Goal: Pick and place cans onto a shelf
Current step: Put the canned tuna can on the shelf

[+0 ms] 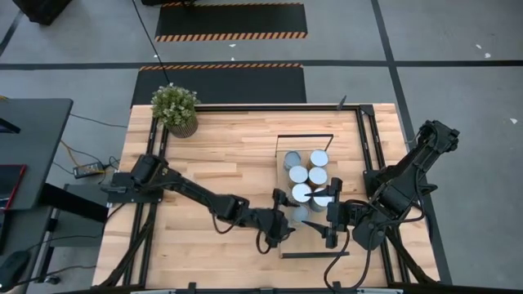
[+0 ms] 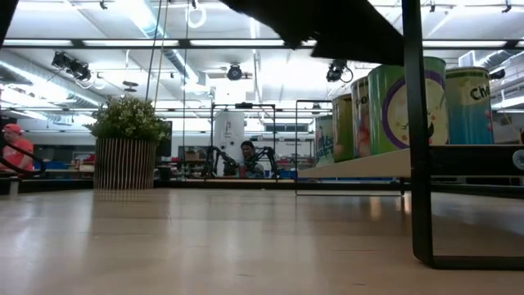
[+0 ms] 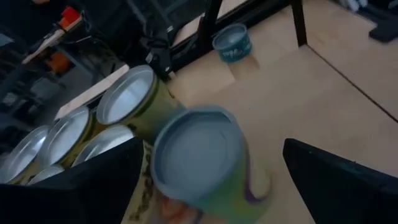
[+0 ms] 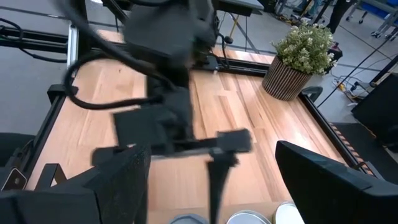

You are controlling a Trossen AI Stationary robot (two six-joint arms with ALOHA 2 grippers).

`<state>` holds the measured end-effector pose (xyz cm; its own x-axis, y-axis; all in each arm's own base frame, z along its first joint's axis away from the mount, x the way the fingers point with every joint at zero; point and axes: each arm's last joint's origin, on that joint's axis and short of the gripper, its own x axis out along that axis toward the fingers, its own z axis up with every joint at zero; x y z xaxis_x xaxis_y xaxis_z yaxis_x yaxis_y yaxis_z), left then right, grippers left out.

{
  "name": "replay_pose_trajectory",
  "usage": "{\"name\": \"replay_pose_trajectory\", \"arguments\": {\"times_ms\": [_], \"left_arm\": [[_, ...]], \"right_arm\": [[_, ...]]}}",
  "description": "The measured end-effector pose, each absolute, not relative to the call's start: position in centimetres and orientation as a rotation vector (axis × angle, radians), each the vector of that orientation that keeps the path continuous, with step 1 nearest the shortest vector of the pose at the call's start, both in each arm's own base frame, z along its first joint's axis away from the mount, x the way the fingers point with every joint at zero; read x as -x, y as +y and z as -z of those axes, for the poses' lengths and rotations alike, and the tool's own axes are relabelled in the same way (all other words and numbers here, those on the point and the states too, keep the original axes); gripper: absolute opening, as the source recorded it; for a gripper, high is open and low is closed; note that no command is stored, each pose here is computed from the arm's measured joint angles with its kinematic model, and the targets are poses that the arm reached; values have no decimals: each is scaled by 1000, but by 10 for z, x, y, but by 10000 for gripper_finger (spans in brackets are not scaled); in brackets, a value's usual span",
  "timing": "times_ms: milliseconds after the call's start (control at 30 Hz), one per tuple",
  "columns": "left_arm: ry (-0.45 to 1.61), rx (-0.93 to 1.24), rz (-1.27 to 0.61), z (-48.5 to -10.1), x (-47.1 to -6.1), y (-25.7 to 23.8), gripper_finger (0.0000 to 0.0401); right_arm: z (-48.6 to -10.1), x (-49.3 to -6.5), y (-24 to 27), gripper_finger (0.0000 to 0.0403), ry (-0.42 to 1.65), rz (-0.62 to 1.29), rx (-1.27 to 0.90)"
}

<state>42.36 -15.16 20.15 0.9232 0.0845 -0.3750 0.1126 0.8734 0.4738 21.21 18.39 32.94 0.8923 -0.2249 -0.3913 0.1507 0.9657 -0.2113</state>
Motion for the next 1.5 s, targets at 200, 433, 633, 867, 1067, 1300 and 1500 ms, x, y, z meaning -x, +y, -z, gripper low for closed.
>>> {"name": "replay_pose_trajectory", "arguments": {"times_ms": [200, 433, 633, 867, 1067, 1300, 1500], "left_arm": [[474, -572, -38, -220, -406, -154, 393], [580, -567, -46, -223, -387, -142, 393], [596, -527, -93, -197, -359, -129, 393], [532, -458, -155, -204, -332, -115, 393], [498, -407, -206, -218, -309, -98, 393], [406, -361, -232, -247, -280, -81, 393], [298, -334, -235, -273, -257, -72, 393]], "right_arm": [[-324, -211, 178, 352, 472, 236, 156], [-320, -210, 175, 352, 519, 236, 90], [-313, -213, 167, 352, 650, 193, -36], [-315, -216, 151, 352, 773, 225, -128], [-324, -213, 142, 352, 908, 229, -221], [-318, -193, 134, 352, 1209, 319, -380], [-305, -177, 139, 352, 1328, 426, -454]]}}
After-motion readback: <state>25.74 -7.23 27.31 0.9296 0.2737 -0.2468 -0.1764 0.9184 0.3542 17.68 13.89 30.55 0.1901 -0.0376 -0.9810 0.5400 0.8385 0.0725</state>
